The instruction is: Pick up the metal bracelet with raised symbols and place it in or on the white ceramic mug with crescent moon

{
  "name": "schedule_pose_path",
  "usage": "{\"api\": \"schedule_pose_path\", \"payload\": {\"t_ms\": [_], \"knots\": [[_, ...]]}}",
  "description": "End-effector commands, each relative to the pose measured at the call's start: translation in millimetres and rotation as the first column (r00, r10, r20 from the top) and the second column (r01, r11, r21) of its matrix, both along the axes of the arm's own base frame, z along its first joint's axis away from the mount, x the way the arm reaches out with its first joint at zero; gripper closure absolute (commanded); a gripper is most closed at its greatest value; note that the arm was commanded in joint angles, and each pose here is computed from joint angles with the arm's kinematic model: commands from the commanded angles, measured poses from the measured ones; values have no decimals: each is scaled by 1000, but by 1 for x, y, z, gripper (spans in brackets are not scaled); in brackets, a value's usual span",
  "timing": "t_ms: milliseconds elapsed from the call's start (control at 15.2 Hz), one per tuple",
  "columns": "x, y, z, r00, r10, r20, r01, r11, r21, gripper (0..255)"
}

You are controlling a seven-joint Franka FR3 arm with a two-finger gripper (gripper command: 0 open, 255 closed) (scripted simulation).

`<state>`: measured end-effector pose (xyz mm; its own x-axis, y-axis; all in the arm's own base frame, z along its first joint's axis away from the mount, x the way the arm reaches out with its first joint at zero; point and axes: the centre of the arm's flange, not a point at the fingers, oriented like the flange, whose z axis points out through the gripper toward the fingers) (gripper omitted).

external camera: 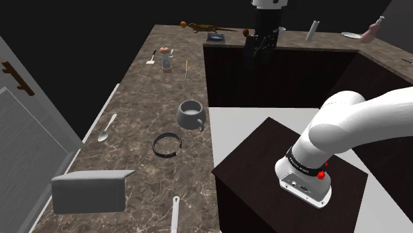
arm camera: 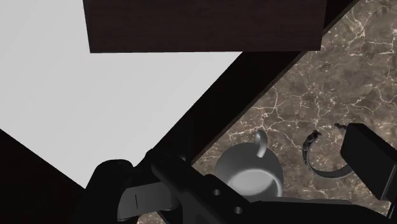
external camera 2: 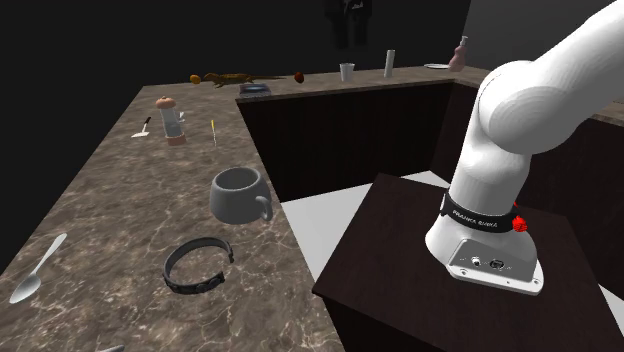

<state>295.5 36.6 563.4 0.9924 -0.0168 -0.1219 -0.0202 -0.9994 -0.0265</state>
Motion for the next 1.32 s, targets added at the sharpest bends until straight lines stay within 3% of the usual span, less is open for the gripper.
{"api": "schedule_pose_path", "payload": {"t_ms": [0, 1254], "knots": [[0, 0, 0, 1000, 0, 0, 0, 1000, 0, 0], [100, 115, -195, 995, 65, 78, -62, 998, -32, 0]]}}
